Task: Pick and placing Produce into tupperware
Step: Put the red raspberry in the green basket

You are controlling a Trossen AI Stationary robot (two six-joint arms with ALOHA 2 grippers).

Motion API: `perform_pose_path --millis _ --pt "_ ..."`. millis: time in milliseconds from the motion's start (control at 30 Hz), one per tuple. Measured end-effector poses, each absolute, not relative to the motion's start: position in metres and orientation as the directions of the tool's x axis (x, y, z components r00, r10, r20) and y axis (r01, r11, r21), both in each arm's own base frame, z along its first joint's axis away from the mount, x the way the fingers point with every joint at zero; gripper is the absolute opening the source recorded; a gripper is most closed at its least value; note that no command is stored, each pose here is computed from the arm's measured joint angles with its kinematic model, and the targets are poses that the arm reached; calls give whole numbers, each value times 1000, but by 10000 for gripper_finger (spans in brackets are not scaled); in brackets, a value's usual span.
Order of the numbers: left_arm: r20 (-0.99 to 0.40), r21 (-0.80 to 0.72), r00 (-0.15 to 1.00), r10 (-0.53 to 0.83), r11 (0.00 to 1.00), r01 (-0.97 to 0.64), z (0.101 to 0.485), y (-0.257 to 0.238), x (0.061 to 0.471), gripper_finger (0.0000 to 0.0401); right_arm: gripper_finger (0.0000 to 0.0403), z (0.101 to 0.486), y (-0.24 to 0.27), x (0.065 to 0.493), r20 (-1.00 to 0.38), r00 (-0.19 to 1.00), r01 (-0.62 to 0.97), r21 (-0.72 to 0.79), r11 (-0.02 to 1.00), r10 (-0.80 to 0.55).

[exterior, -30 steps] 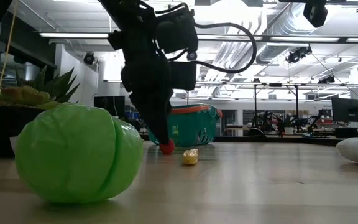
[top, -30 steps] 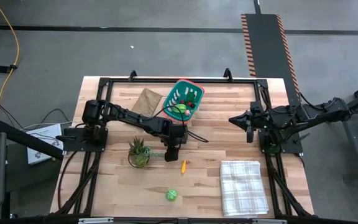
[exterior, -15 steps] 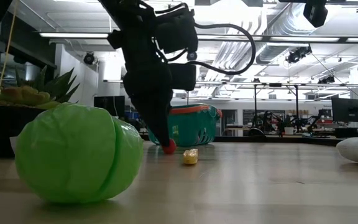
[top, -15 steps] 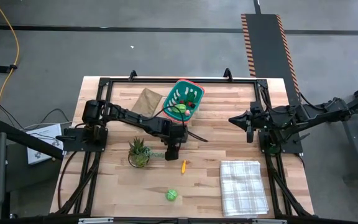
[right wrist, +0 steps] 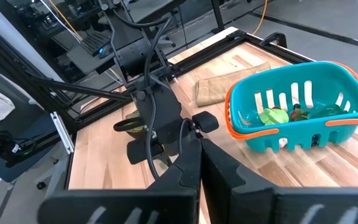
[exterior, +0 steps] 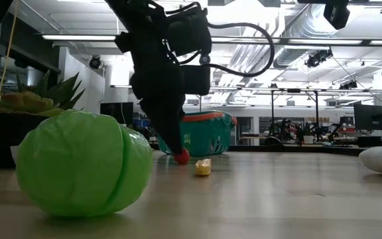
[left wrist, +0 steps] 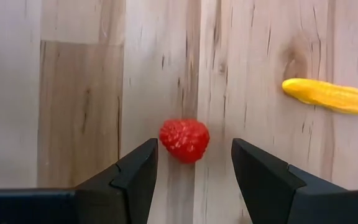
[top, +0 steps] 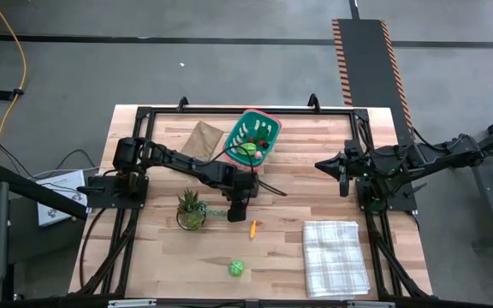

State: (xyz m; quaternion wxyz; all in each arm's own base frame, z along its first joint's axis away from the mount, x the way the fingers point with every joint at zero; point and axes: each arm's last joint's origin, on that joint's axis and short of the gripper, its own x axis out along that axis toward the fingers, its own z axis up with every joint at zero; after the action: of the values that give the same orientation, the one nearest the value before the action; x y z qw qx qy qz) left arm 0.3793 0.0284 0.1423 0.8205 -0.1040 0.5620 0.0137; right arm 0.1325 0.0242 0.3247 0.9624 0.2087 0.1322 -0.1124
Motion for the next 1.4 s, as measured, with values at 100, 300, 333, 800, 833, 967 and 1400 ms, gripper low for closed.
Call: perform_pose_path --millis 100,300,333,800,833,967,1400 --pt "-919 -154 383 -90 978 -139 143 29 381 193 1 324 24 132 -307 938 274 369 888 -162" --pt "-919 -151 385 -87 979 -140 143 29 381 193 1 324 24 132 -307 938 274 369 888 -162" --pt "-919 -151 385 -87 979 -139 143 29 381 193 1 324 24 132 -307 938 274 369 888 -162" --pt "-922 -130 382 -64 980 -149 143 30 381 193 1 324 24 132 -307 938 274 369 888 -162" --pt "-922 -130 381 -64 980 -149 143 30 381 193 1 324 24 132 -307 938 273 369 888 -161" --pt "-925 -115 377 -49 981 -155 143 30 380 193 1 324 24 132 -307 938 274 369 888 -162" --pt "-943 -40 331 25 981 -189 141 32 376 193 1 324 24 132 -307 938 274 369 888 -162"
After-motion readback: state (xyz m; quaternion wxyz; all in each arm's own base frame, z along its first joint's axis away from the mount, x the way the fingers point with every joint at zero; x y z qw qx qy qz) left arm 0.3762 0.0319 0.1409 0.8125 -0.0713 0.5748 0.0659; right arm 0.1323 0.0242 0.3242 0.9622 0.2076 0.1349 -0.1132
